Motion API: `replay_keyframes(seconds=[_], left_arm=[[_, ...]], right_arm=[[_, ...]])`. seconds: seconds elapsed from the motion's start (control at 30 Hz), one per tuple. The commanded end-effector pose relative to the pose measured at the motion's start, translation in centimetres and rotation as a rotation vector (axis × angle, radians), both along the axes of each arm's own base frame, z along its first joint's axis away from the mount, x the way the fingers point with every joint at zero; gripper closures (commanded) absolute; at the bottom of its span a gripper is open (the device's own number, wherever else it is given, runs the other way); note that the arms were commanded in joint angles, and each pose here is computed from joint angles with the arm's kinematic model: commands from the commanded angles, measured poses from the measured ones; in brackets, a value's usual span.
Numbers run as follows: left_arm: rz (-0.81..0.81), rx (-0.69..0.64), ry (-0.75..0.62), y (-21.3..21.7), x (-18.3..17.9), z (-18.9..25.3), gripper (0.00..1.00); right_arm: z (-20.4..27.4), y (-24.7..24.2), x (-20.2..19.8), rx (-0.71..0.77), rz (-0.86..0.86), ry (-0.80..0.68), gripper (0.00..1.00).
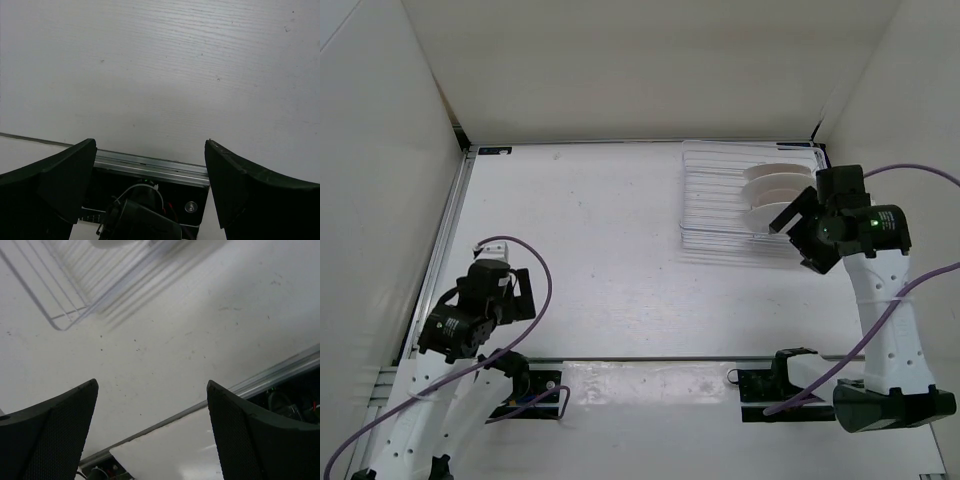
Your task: Unload the plates from the dish rack
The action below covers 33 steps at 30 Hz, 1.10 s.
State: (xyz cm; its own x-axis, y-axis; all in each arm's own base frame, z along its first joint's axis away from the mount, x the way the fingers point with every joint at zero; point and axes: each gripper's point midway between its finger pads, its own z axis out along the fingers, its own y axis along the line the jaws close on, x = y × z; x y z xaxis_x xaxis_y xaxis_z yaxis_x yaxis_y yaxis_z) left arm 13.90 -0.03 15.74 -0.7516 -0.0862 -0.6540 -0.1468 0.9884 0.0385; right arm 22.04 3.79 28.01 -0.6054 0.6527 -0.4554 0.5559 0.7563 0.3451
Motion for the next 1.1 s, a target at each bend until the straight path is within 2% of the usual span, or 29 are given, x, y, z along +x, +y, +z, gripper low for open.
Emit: replay_keyframes(seconds=[0.0, 0.03, 0.07, 0.2, 0.23, 0.27, 0.33, 0.43, 0.53, 0.57, 0.63, 0.8, 0.87, 1.0, 1.07], left_arm=[[0.038, 0.031, -0.018, 0.9, -0.3, 1.6, 0.00], [0.044, 0.035, -0.008, 1.0, -0.5, 1.5, 0.00], [0.054, 0.044, -0.002, 1.2, -0.5, 1.4, 0.00], [0.019, 0.034, -0.005, 0.6, 0.0, 1.7, 0.00], [0.019, 0.034, -0.014, 0.6, 0.2, 1.8, 0.00], [0.019, 0.034, -0.012, 0.5, 0.3, 1.9, 0.00], [0.010, 0.039, -0.006, 0.5, 0.5, 1.6, 0.00], [-0.012, 0.036, 0.012, 0.2, 0.3, 0.8, 0.00], [-0.021, 0.028, 0.028, 0.0, 0.1, 0.0, 0.00], [-0.020, 0.026, 0.027, 0.0, 0.1, -0.1, 0.00], [-0.021, 0.031, 0.028, 0.0, 0.1, -0.1, 0.00], [-0.010, 0.057, 0.027, 0.7, -0.4, 0.2, 0.00], [-0.003, 0.069, 0.026, 1.1, -0.8, 0.2, 0.00], [0.034, 0.082, 0.001, 1.8, -1.1, 0.4, 0.00], [0.039, 0.082, -0.002, 1.9, -1.3, 0.4, 0.00]], right_arm=[[-2.5, -0.5, -1.5, 0.015, -0.103, 0.091, 0.10], [-5.0, -1.2, -2.5, -0.007, -0.162, 0.164, 0.10], [-5.6, -1.9, -3.2, -0.035, -0.196, 0.199, 0.10], [-4.6, -4.8, -3.9, -0.167, -0.272, 0.167, 0.10], [-3.6, -5.7, -2.4, -0.180, -0.340, 0.057, 0.10], [-3.8, -5.8, -1.6, -0.182, -0.335, 0.018, 0.10], [-1.8, -6.4, 0.1, -0.188, -0.341, -0.163, 0.10], [-1.1, -6.3, 2.0, -0.128, -0.411, -0.231, 0.10], [-0.5, -4.7, 4.9, -0.065, -0.345, -0.179, 0.10], [-1.7, -4.4, 6.8, -0.062, -0.332, -0.106, 0.10], [-1.9, -3.4, 8.2, -0.009, -0.309, -0.054, 0.10], [-1.6, -3.3, 12.5, 0.083, -0.359, -0.121, 0.10], [-1.5, -3.0, 13.1, 0.109, -0.364, -0.128, 0.10], [-3.6, -3.9, 14.2, 0.199, -0.447, -0.025, 0.17], [-4.0, -4.1, 14.7, 0.214, -0.454, -0.019, 0.19]])
